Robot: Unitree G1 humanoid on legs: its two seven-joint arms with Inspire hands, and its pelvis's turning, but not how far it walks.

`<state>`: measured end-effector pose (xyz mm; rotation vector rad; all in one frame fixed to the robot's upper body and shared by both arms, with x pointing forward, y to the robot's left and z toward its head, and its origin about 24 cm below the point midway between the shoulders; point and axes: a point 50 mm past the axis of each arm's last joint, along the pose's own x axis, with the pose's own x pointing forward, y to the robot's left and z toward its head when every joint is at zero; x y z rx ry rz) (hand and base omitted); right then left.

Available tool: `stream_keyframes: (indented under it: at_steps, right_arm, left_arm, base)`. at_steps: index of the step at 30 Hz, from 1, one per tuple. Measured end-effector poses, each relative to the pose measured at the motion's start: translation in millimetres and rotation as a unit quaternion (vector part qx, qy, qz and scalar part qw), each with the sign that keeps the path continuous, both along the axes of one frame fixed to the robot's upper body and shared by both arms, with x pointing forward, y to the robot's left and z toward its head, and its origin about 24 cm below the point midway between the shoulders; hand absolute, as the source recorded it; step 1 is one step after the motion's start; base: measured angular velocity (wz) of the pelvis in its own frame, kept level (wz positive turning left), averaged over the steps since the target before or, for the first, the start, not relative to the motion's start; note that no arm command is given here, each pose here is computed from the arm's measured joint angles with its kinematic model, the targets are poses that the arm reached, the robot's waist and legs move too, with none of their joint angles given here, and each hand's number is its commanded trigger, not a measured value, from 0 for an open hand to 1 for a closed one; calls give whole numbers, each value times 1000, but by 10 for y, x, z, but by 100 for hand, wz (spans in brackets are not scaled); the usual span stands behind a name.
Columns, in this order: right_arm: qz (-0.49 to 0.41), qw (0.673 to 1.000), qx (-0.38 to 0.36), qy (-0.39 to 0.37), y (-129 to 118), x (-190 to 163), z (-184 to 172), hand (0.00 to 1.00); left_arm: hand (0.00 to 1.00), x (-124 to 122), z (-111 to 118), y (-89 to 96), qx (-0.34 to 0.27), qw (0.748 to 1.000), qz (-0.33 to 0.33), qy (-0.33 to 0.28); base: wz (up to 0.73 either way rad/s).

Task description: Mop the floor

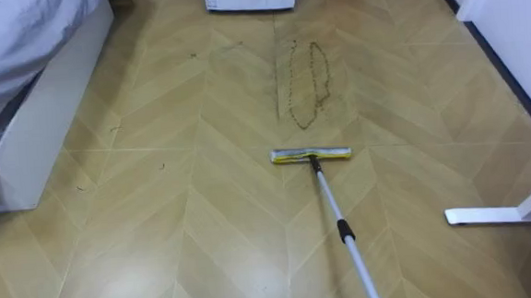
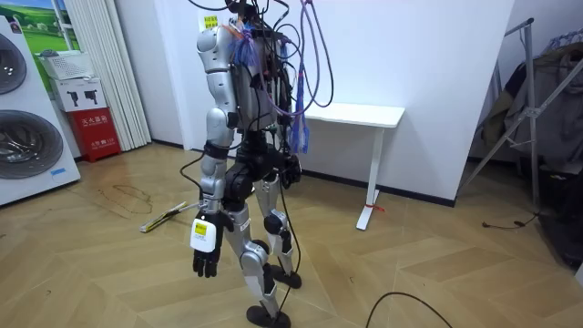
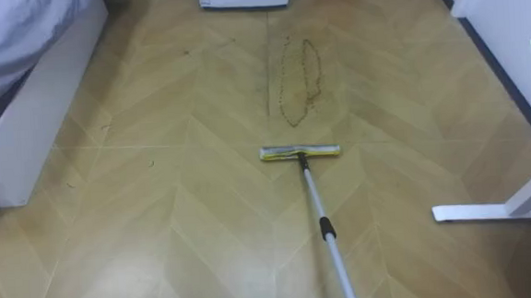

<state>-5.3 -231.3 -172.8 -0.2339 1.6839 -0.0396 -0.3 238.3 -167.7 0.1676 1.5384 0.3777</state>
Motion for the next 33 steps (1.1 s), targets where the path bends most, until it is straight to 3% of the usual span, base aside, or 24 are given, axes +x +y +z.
stream_keyframes:
  at_steps: [15,21,25,28,33]
  right_arm:
    - [-12,999,-13,-41,-40,348,15,100]
    - [-44,998,-7,-50,-85,392,28,100]
    - [-52,997,-9,-53,-132,501,51,100]
    - [-62,996,-2,-70,-194,693,95,100]
    - [-44,988,10,-148,-293,1398,296,100]
  left_arm:
    - [0,422,4,-29,-6,997,23,-71]
    - [0,454,1,-6,-13,997,21,-70]
    - [0,302,-16,31,-7,1000,13,-22]
    - [0,309,-10,50,-3,1000,-26,-12]
    - [0,260,-28,8,-29,998,-56,-3]
  base:
    - [3]
    - [9]
    - [2]
    - [25]
    - [-37]
